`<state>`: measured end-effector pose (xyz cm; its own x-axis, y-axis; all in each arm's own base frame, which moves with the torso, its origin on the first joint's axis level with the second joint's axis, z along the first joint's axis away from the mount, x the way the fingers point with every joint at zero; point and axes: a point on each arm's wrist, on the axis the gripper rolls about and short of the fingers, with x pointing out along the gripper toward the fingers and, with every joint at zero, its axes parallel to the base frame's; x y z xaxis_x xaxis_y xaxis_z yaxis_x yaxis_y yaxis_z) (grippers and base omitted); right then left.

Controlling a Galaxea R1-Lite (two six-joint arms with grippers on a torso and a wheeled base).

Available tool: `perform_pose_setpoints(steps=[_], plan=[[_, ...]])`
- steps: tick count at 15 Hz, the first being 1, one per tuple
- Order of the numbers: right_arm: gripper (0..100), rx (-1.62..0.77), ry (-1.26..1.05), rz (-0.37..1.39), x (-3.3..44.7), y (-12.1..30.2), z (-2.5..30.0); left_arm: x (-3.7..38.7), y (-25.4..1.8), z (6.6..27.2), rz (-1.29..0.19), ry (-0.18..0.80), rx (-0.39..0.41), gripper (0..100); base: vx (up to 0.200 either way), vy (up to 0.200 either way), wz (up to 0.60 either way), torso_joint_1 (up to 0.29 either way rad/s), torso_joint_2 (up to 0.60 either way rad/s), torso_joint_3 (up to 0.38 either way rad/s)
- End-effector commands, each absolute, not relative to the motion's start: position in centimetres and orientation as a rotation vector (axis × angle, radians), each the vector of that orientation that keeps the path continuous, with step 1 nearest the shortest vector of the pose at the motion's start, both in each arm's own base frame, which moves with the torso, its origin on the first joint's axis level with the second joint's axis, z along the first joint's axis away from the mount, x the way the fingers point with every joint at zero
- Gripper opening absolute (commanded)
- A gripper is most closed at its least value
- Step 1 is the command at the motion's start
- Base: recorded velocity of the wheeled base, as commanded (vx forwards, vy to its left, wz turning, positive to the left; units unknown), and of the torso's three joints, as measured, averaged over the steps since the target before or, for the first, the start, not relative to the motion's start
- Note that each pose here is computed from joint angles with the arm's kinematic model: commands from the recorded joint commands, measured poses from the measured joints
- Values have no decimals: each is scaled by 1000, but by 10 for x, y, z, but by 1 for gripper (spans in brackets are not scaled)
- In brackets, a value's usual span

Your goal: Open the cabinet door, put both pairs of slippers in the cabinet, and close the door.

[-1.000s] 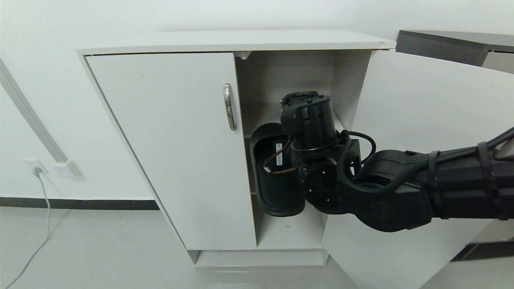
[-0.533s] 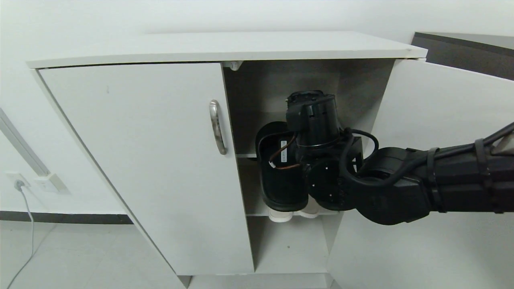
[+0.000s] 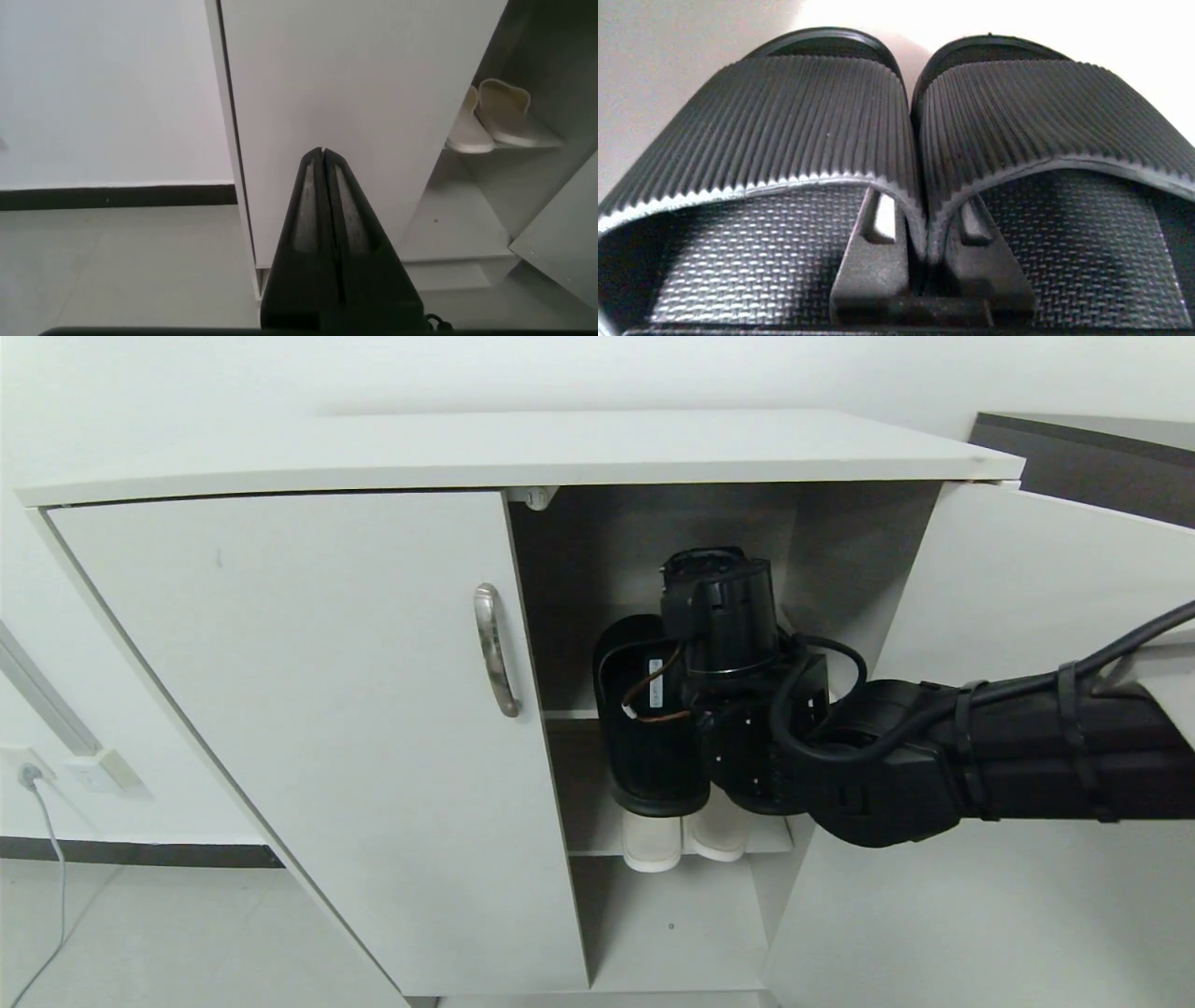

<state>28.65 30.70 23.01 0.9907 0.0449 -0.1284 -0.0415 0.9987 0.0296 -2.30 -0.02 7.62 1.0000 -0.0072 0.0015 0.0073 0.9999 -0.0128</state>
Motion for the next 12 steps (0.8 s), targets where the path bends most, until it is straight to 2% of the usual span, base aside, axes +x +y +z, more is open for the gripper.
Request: perform_pose_setpoints(steps=[1,12], plan=[[0,17,130,19,303,309,224,-23,0,76,-6,-1,-14,0,0,0,0,0,0,0],[0,36,114,-10,345,314,240,-23,0,76,-6,0,-14,0,0,0,0,0,0,0]])
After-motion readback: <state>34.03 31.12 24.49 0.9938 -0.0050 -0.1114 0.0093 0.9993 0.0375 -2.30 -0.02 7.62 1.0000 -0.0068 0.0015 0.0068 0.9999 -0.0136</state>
